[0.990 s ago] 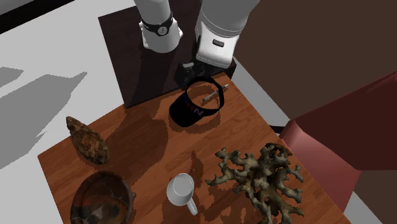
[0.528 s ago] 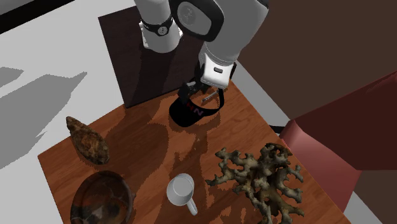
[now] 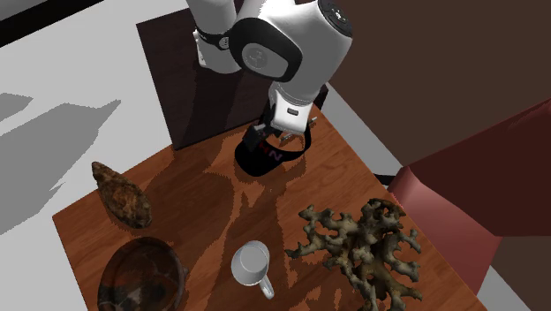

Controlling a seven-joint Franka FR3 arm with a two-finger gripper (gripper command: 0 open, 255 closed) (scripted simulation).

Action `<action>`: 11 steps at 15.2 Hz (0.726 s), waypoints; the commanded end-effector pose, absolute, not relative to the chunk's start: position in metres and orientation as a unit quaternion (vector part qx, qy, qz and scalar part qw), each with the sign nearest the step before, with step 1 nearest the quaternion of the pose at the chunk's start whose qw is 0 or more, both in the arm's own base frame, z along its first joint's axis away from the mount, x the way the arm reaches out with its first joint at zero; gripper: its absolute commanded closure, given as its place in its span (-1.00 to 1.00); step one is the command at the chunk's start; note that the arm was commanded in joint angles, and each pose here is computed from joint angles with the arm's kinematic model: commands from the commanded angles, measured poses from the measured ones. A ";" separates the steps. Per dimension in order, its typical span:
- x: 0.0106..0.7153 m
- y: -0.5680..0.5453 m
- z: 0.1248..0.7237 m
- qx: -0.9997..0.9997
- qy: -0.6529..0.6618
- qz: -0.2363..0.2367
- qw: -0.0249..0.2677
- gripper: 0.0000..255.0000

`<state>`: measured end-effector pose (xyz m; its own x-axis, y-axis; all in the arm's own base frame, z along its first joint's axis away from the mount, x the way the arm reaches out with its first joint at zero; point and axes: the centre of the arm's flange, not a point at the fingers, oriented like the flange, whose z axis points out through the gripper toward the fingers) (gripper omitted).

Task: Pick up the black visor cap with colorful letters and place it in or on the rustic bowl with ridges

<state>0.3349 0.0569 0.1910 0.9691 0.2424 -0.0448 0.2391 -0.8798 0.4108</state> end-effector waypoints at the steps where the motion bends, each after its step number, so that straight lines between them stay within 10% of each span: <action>1: 0.335 0.057 0.189 0.969 0.124 0.004 0.211 -1.00; 6: 0.335 0.057 0.189 0.969 0.124 0.004 0.211 -1.00; 7: 0.335 0.057 0.189 0.969 0.124 0.004 0.211 1.00; 11: 0.335 0.057 0.189 0.969 0.124 0.004 0.211 1.00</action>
